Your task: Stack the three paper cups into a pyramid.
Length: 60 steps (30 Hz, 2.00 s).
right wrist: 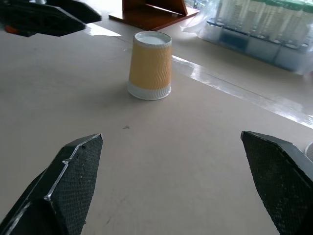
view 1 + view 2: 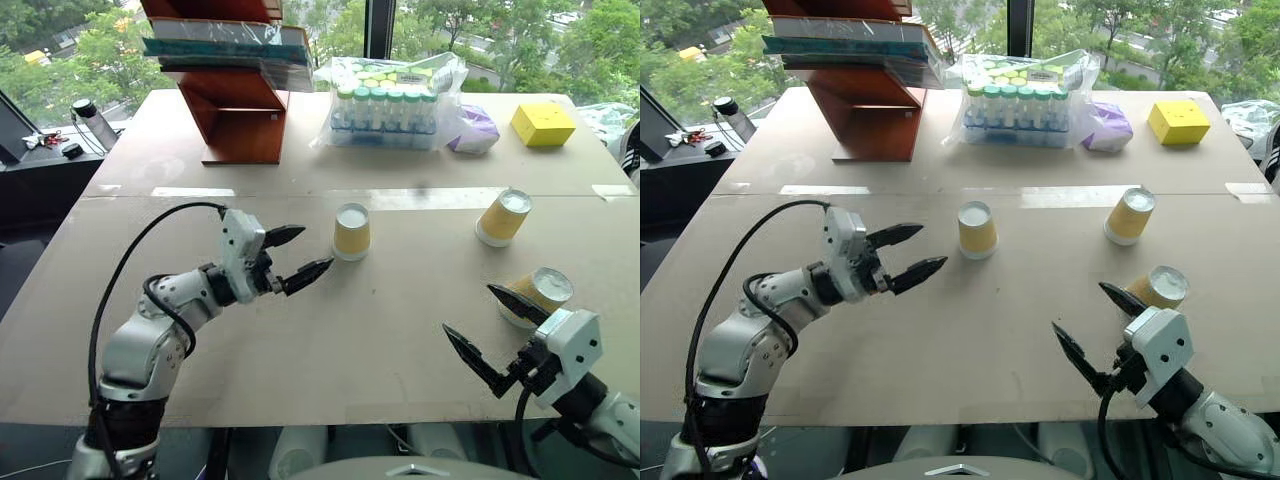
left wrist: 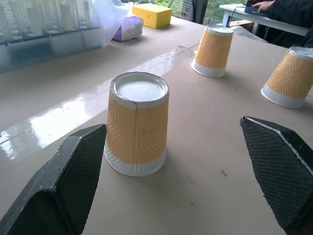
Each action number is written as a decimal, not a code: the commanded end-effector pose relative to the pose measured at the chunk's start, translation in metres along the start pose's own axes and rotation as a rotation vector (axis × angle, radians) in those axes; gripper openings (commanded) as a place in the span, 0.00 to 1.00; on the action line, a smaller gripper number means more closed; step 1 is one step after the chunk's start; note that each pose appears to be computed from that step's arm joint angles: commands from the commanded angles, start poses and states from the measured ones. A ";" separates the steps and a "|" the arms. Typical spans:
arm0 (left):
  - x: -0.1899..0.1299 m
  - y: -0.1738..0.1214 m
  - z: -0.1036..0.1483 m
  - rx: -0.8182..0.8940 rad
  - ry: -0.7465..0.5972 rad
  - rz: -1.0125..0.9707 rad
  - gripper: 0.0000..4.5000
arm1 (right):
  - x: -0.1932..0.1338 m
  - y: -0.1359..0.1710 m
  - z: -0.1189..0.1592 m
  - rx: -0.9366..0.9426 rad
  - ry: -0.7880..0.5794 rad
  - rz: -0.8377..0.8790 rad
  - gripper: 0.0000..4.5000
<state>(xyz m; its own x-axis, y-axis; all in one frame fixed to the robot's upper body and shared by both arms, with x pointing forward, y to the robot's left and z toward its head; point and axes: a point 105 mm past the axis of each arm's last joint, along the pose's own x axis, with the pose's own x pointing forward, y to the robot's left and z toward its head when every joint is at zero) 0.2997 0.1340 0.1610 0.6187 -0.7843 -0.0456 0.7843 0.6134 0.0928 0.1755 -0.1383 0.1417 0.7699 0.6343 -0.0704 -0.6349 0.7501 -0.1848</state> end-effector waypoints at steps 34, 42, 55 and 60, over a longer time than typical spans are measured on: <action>0.040 0.002 -0.027 0.045 0.008 -0.265 0.56 | -0.011 0.012 0.004 -0.019 -0.025 -0.080 1.00; 0.015 -0.018 -0.044 0.028 0.074 -0.373 0.56 | -0.008 0.013 -0.001 -0.012 -0.017 -0.059 1.00; 0.033 -0.032 -0.047 0.072 0.065 -0.401 0.56 | -0.008 0.012 0.002 -0.016 -0.011 -0.080 1.00; 0.036 -0.035 -0.044 0.082 0.051 -0.419 0.86 | -0.008 0.011 0.002 -0.019 -0.011 -0.099 1.00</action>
<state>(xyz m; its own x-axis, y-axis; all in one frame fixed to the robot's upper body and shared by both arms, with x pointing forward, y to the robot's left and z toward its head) 0.2959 0.0918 0.1044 0.2602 -0.9520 -0.1610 0.9637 0.2457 0.1046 0.1640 -0.1374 0.1327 0.8250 0.5609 -0.0699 -0.5632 0.8053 -0.1854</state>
